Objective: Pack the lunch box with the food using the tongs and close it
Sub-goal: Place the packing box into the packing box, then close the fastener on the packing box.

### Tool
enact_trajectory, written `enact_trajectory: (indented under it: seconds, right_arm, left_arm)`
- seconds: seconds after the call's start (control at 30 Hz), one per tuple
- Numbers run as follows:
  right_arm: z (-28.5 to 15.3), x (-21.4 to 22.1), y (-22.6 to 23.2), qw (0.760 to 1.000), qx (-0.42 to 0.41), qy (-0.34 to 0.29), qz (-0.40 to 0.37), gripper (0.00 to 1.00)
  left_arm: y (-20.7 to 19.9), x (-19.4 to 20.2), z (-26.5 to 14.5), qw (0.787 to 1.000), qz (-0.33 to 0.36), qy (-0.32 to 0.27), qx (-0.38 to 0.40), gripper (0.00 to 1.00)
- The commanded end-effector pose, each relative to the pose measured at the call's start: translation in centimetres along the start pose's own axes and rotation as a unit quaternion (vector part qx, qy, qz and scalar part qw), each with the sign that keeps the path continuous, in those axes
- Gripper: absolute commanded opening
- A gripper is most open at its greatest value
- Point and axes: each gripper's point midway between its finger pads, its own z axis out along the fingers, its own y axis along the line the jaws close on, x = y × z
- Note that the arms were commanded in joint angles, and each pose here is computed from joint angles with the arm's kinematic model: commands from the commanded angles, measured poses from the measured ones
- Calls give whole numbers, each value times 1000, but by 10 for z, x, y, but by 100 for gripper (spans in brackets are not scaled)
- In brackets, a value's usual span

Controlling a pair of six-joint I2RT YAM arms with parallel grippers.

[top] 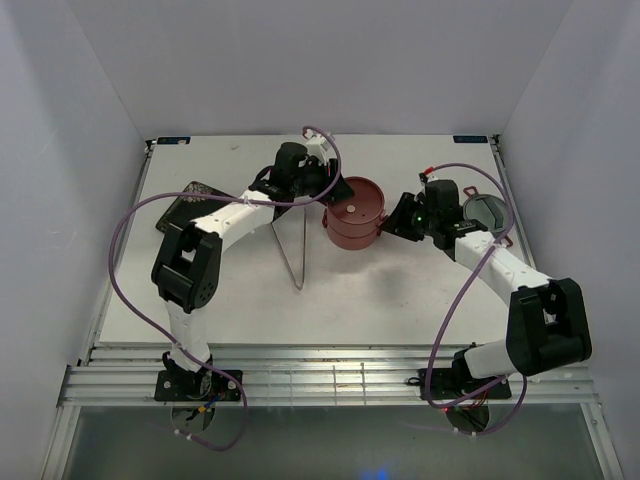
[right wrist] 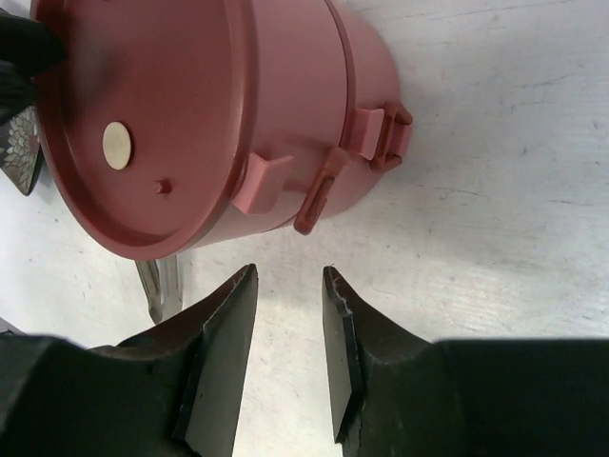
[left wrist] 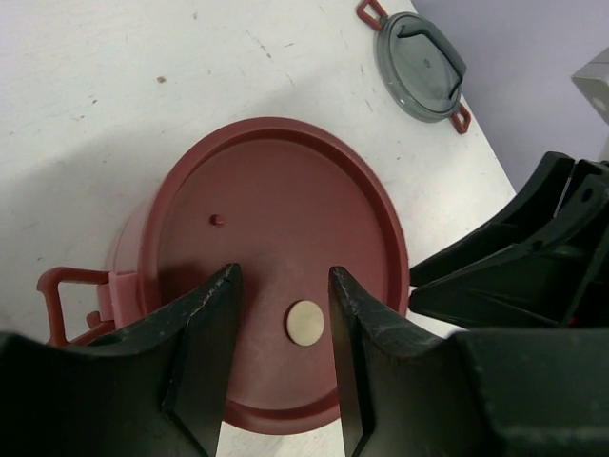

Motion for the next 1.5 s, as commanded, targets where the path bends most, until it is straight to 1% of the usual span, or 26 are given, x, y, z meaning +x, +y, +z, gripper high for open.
enact_trajectory:
  seconds: [0.0,0.03,0.07,0.23,0.47,0.67,0.7,0.9,1.4,1.47]
  right_arm:
    - [5,-19,12,999,-17,-41,-5,40]
    - [8,-16,8,999,-12,-35,-3,40]
    - [10,-22,10,999,-15,-47,-6,39]
    - [22,-26,2,999,5,-51,-10,38]
    - [28,-34,-1,998,17,-53,-16,31]
    - [35,-38,-3,998,24,-51,-28,21]
    - [35,-39,-4,998,26,-53,-29,18]
    - [39,-42,-8,997,36,-55,-33,10]
    - [42,-52,-1,997,27,-58,-45,8]
    - [42,-48,-2,998,31,-46,-43,8]
  left_arm:
    - [-2,-3,-3,1000,6,-9,9,52]
    - [-1,-1,-3,1000,5,-8,6,52]
    - [1,-1,-2,1000,5,-9,1,51]
    - [4,-1,-3,1000,6,-9,-6,51]
    - [7,5,-4,1000,4,-3,-11,51]
    - [3,3,-8,1000,5,-8,-7,50]
    - [2,3,-9,1000,4,-8,-6,50]
    - [-2,-1,-11,1000,4,-12,0,50]
    - [-4,0,-11,1000,-5,-12,-3,50]
    - [-5,-4,-13,1000,-3,-19,-5,50]
